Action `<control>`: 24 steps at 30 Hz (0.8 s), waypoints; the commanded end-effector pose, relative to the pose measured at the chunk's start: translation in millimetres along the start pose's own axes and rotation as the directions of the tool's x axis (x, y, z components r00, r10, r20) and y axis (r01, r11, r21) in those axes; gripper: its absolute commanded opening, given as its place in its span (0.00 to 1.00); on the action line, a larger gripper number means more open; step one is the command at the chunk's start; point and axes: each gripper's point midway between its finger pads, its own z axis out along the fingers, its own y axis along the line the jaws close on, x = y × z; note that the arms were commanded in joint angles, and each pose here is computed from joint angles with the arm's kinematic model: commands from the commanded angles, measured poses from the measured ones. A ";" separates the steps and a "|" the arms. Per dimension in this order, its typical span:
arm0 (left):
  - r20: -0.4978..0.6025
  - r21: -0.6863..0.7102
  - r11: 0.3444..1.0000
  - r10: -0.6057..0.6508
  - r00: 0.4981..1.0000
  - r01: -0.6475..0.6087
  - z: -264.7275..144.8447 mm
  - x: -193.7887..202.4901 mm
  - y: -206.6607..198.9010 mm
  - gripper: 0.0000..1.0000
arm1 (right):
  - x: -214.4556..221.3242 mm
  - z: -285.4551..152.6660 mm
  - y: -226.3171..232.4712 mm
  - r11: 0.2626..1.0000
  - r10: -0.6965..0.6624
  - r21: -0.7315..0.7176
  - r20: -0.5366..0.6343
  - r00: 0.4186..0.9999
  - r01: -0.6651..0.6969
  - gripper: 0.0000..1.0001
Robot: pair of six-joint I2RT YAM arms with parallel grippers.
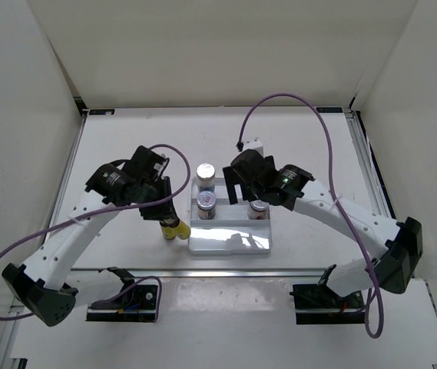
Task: Organize the condiment bottles
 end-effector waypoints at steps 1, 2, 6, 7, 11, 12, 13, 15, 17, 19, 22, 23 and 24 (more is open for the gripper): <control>0.040 0.056 0.998 0.035 0.999 -0.037 -5.3 -11.3 -32.1 0.11 | -9.7 -15.5 -22.0 0.998 0.046 0.031 0.058 0.997 -0.048 1.00; 0.031 0.069 0.996 0.057 0.998 -0.059 -6.0 -8.0 -41.6 0.11 | -5.6 -14.7 -29.0 0.998 0.051 0.046 0.047 0.998 -0.053 1.00; 0.049 0.044 0.991 0.125 0.991 -0.127 8.4 -12.7 -63.6 0.11 | -5.4 -22.2 -41.7 0.995 0.074 0.056 0.062 0.995 -0.077 1.00; 0.033 0.017 0.989 0.143 0.989 -0.144 17.9 -12.2 -67.1 0.11 | -4.3 -24.8 -43.3 0.995 0.076 0.054 0.067 0.995 -0.080 1.00; 0.025 -0.044 0.977 0.210 0.977 -0.209 35.7 -10.9 -80.2 0.11 | -2.3 -30.8 -54.9 0.993 0.089 0.073 0.062 0.994 -0.093 1.00; 0.019 -0.055 0.972 0.232 0.973 -0.230 39.5 -6.6 -82.6 0.11 | -3.5 -33.3 -55.4 0.993 0.092 0.069 0.069 0.993 -0.097 1.00; 0.007 -0.076 0.968 0.242 0.970 -0.241 46.2 -5.0 -82.4 0.11 | -0.8 -33.7 -56.7 0.993 0.088 0.074 0.059 0.994 -0.092 1.00; 0.011 -0.114 0.960 0.258 0.966 -0.256 53.2 -5.9 -80.3 0.11 | -1.8 -40.7 -61.1 0.992 0.092 0.078 0.074 0.993 -0.098 1.00; 0.018 -0.133 0.957 0.262 0.965 -0.257 55.9 -6.0 -80.0 0.11 | -1.7 -43.8 -64.4 0.991 0.092 0.087 0.080 0.993 -0.099 1.00; 0.031 -0.134 0.958 0.261 0.965 -0.255 56.5 -8.6 -81.0 0.14 | -3.4 -45.8 -67.6 0.990 0.101 0.089 0.088 0.991 -0.109 1.00; 0.030 -0.144 0.956 0.263 0.964 -0.256 62.2 -7.9 -83.2 0.23 | -1.4 -46.0 -68.5 0.990 0.098 0.093 0.081 0.992 -0.106 1.00; 0.030 -0.144 0.956 0.262 0.964 -0.256 62.3 -7.9 -83.2 0.28 | -1.3 -46.0 -68.6 0.990 0.098 0.093 0.081 0.992 -0.105 1.00; 0.017 -0.156 0.953 0.264 0.964 -0.259 66.7 -5.6 -80.6 0.30 | -1.3 -46.0 -68.6 0.990 0.098 0.093 0.081 0.992 -0.105 1.00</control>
